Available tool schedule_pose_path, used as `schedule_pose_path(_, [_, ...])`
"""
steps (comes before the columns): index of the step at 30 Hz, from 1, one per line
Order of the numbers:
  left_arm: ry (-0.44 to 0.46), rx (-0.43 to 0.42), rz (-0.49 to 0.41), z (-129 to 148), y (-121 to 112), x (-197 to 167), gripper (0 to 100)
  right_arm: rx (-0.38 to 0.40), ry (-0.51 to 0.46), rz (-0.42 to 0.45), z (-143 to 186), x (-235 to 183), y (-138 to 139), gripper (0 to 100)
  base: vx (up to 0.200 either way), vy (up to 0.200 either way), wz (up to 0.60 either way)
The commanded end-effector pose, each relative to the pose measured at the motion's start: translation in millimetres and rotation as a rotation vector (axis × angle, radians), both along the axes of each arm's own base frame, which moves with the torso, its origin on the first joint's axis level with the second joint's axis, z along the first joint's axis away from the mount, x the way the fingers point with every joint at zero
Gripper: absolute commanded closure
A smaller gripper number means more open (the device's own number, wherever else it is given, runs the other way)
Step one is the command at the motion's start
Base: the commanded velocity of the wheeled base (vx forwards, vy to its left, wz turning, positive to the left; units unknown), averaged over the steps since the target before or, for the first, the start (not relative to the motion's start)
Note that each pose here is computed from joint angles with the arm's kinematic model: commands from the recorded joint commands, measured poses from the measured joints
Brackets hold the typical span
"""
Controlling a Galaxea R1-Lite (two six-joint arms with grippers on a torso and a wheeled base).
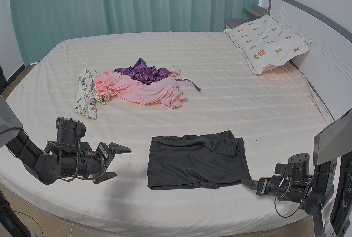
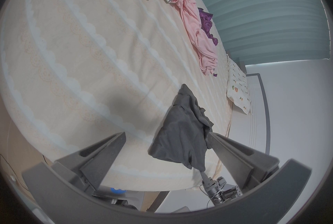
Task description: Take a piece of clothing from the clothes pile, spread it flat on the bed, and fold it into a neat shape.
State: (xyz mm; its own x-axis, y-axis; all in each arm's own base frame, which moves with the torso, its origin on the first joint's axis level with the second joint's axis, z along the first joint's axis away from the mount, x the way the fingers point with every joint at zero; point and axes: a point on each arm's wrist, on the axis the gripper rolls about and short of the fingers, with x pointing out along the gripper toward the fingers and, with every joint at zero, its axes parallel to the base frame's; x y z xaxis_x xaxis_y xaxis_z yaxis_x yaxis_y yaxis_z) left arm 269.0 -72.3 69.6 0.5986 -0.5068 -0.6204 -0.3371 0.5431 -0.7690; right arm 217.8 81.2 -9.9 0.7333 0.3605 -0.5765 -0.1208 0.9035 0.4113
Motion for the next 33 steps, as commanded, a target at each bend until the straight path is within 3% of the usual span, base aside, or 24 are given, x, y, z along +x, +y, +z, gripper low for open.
schedule_pose_path(1, [0.021,-0.031,-0.038,-2,0,-3,0,0.101,-0.163,-0.081,34,19,-10,0,0.000,0.000,0.00])
schedule_pose_path(5, [0.021,-0.040,-0.054,-2,-2,-4,0,0.125,-0.224,-0.149,39,42,-11,0,0.000,0.000,0.00])
schedule_pose_path(13, [0.008,-0.052,-0.041,-2,-3,-5,0,0.215,-0.257,-0.166,44,59,11,0,0.000,0.000,0.00])
schedule_pose_path(18, [-0.011,-0.059,-0.041,-3,-3,-3,0,0.178,-0.166,-0.175,41,45,5,0,0.000,0.000,0.00])
schedule_pose_path(22, [-0.005,-0.058,-0.043,-5,-4,-3,0,0.265,-0.146,-0.221,42,43,3,0,0.000,0.000,0.00])
schedule_pose_path(25, [-0.001,-0.061,-0.036,-5,-4,-3,0,0.295,-0.139,-0.217,43,44,8,0,0.000,0.000,0.00])
schedule_pose_path(28, [0.002,-0.082,-0.026,-3,-3,-3,0,0.336,-0.123,-0.161,42,45,31,0,0.000,0.000,0.00])
schedule_pose_path(33, [-0.012,-0.084,-0.026,-3,-3,-1,0,0.369,-0.086,-0.119,37,47,52,0,0.200,0.000,0.00])
